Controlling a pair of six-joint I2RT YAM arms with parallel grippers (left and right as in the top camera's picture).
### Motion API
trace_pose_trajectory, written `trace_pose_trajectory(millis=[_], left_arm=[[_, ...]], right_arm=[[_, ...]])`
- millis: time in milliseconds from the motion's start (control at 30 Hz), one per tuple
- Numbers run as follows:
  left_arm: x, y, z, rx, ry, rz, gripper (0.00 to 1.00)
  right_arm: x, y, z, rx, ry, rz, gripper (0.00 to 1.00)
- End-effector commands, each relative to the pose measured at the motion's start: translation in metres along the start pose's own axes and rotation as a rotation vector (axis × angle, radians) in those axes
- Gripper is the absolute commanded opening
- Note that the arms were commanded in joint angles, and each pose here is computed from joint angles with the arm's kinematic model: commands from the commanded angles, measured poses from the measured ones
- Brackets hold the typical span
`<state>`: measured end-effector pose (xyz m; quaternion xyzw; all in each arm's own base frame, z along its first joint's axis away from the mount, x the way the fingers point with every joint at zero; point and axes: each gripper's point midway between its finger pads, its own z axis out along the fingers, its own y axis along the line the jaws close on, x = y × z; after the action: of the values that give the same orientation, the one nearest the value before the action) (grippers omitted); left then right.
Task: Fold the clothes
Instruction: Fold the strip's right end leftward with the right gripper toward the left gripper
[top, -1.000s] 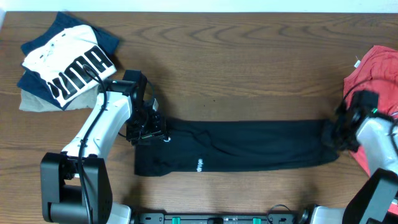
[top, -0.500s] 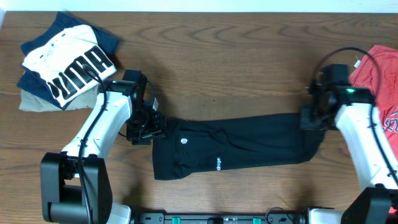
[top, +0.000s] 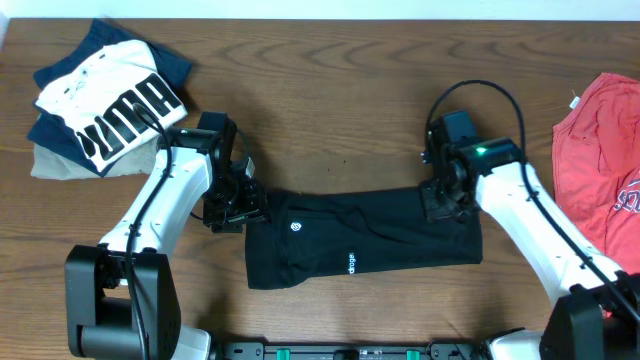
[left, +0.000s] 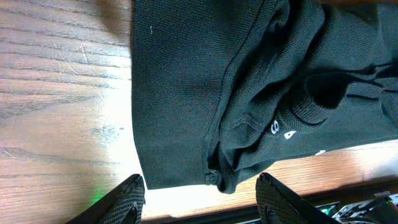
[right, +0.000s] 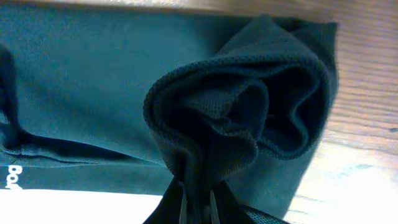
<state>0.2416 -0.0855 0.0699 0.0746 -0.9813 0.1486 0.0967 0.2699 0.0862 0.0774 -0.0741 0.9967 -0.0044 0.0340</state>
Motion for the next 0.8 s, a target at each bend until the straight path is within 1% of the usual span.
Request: trace_pose_trajectory(millis=[0, 100, 133, 167, 200, 233, 267, 300, 367, 400, 467, 567, 600, 667, 700, 767], left_arm=[[0.000, 0.003, -0.002, -0.010, -0.008, 0.004, 0.59], [0.000, 0.003, -0.002, -0.010, -0.008, 0.004, 0.59], [0.000, 0.003, -0.002, -0.010, -0.008, 0.004, 0.59], [0.000, 0.003, -0.002, -0.010, -0.008, 0.004, 0.59], [0.000, 0.003, -0.002, -0.010, -0.008, 0.004, 0.59], [0.000, 0.003, -0.002, -0.010, -0.008, 0.004, 0.59], [0.000, 0.003, -0.002, -0.010, -0.008, 0.004, 0.59], [0.001, 0.003, -0.002, -0.010, -0.008, 0.004, 0.59], [0.001, 0.003, -0.002, -0.010, -0.008, 0.004, 0.59], [0.001, 0.003, -0.002, -0.010, -0.008, 0.004, 0.59], [0.000, 0.004, -0.002, -0.015, -0.009, 0.004, 0.59], [0.000, 0.008, -0.002, -0.037, -0.010, 0.003, 0.59], [0.000, 0.008, -0.002, -0.037, -0.010, 0.003, 0.60], [0.001, 0.008, -0.002, -0.037, -0.010, 0.003, 0.62], [0.000, 0.008, -0.002, -0.037, -0.010, 0.003, 0.66], [0.000, 0.008, -0.002, -0.037, -0.010, 0.003, 0.67]], right_arm=[[0.006, 0.010, 0.010, -0.002, 0.041, 0.023, 0.09], [0.007, 0.024, 0.013, -0.063, 0.055, 0.020, 0.10], [0.005, 0.032, 0.013, -0.108, 0.052, 0.020, 0.13], [0.004, 0.039, 0.012, -0.147, 0.049, 0.019, 0.20], [0.003, 0.047, 0.011, -0.192, 0.052, 0.018, 0.34], [0.004, 0.053, 0.009, -0.227, 0.058, 0.018, 0.53], [0.006, 0.058, 0.008, -0.257, 0.065, 0.013, 0.63], [0.007, 0.059, 0.008, -0.262, 0.070, 0.001, 0.63], [0.008, 0.055, 0.009, -0.240, 0.073, 0.002, 0.61], [0.008, 0.051, 0.010, -0.220, 0.069, 0.003, 0.59], [0.007, 0.039, 0.012, -0.156, 0.064, 0.032, 0.52], [0.008, 0.013, 0.014, -0.014, 0.062, 0.134, 0.53], [0.008, 0.008, 0.014, 0.011, 0.058, 0.143, 0.53], [0.007, 0.008, 0.014, 0.014, 0.054, 0.132, 0.55], [0.007, 0.008, 0.014, 0.013, 0.053, 0.127, 0.54], [0.008, 0.009, 0.014, 0.011, 0.058, 0.114, 0.53]])
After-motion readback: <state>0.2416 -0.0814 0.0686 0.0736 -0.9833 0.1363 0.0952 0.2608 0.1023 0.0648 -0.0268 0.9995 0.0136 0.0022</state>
